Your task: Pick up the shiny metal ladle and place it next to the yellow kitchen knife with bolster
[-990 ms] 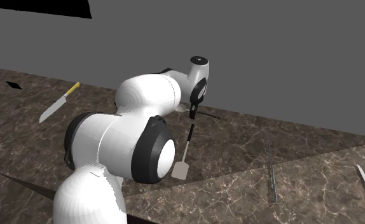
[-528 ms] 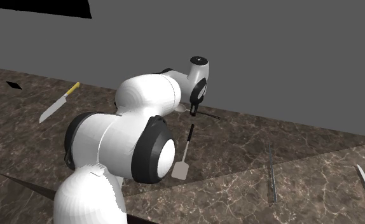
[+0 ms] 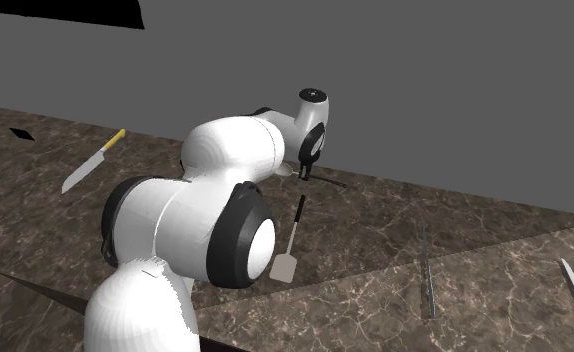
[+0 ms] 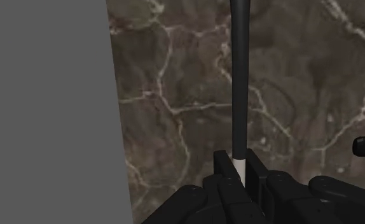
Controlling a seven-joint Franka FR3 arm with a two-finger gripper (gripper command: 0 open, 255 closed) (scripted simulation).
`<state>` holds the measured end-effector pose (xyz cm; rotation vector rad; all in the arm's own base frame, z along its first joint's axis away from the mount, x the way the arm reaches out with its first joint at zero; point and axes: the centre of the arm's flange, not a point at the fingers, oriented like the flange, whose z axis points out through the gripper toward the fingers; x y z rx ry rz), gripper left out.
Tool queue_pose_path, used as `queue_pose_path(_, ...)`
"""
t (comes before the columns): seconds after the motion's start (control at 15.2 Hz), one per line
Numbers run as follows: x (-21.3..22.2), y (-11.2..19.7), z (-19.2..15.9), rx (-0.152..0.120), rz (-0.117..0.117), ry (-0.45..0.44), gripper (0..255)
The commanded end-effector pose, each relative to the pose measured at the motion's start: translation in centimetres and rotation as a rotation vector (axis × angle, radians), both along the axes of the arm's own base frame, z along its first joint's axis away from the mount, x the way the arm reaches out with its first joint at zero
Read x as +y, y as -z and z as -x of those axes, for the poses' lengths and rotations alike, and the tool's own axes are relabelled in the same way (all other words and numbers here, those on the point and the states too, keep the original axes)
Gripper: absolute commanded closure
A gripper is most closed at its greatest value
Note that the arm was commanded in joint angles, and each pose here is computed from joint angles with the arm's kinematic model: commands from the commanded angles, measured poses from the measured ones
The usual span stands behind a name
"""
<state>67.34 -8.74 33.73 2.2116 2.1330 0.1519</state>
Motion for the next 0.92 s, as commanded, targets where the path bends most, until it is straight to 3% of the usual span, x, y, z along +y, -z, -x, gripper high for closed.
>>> queue_pose_path(0.0, 0.0, -0.5, 0.0, 0.0, 0.0, 0.0, 255)
queue_pose_path(0.86, 0.0, -7.4, 0.0, 0.0, 0.0, 0.0, 255)
